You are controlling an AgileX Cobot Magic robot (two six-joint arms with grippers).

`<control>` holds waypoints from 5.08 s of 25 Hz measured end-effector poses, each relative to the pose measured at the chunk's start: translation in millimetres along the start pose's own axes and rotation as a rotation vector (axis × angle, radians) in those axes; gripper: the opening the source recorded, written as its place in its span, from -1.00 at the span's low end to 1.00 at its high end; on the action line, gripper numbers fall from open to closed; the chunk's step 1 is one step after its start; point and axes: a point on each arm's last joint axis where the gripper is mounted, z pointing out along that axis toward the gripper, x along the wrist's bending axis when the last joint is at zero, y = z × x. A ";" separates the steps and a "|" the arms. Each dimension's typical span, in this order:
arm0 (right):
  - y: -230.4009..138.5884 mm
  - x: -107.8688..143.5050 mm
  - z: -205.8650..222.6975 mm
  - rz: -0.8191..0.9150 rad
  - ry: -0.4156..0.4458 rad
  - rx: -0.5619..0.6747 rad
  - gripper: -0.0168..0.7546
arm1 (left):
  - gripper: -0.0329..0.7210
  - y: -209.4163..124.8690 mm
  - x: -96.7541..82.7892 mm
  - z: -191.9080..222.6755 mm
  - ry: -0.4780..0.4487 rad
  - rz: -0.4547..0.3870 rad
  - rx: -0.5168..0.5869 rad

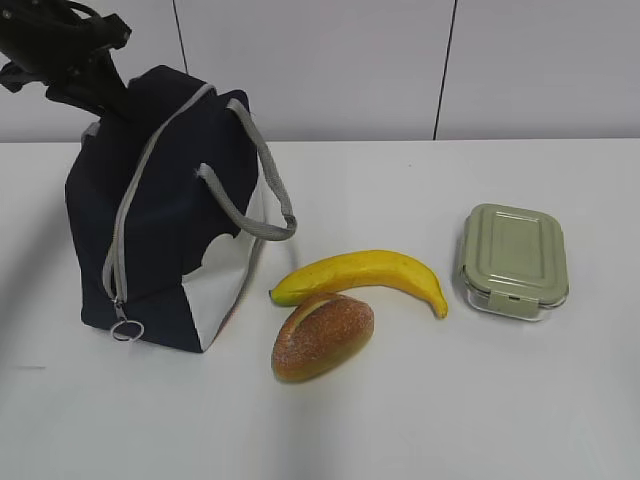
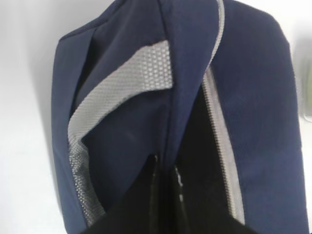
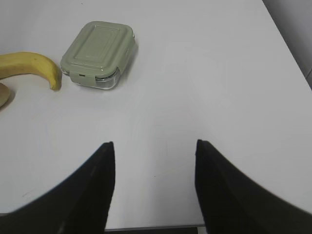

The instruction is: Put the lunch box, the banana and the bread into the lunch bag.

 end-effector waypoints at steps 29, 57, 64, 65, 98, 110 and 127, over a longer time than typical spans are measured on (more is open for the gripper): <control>59.2 27.6 46.6 0.065 0.236 0.217 0.13 | -0.95 -9.8 -53.1 -8.3 -0.037 0.016 0.006; 104.8 47.3 180.6 0.122 0.362 0.587 0.16 | -0.95 -9.4 -54.1 -8.3 -0.048 0.012 0.002; 104.7 16.2 211.2 0.317 0.466 0.605 0.16 | -0.95 -9.3 -55.2 -8.4 -0.060 0.007 0.001; 104.2 10.4 215.5 0.353 0.471 0.598 0.16 | -0.95 -9.3 -55.2 -8.4 -0.060 0.007 0.001; 91.7 -30.4 326.5 0.365 0.533 0.612 0.43 | -0.96 -9.1 -56.1 -8.4 -0.070 0.026 -0.003; 86.2 -33.2 363.2 0.403 0.612 0.610 0.43 | -0.96 -9.0 -57.3 -8.5 -0.084 0.023 -0.004; 65.2 -33.3 395.6 0.443 0.704 0.679 0.43 | -0.96 -8.9 -59.0 -8.6 -0.102 0.019 -0.006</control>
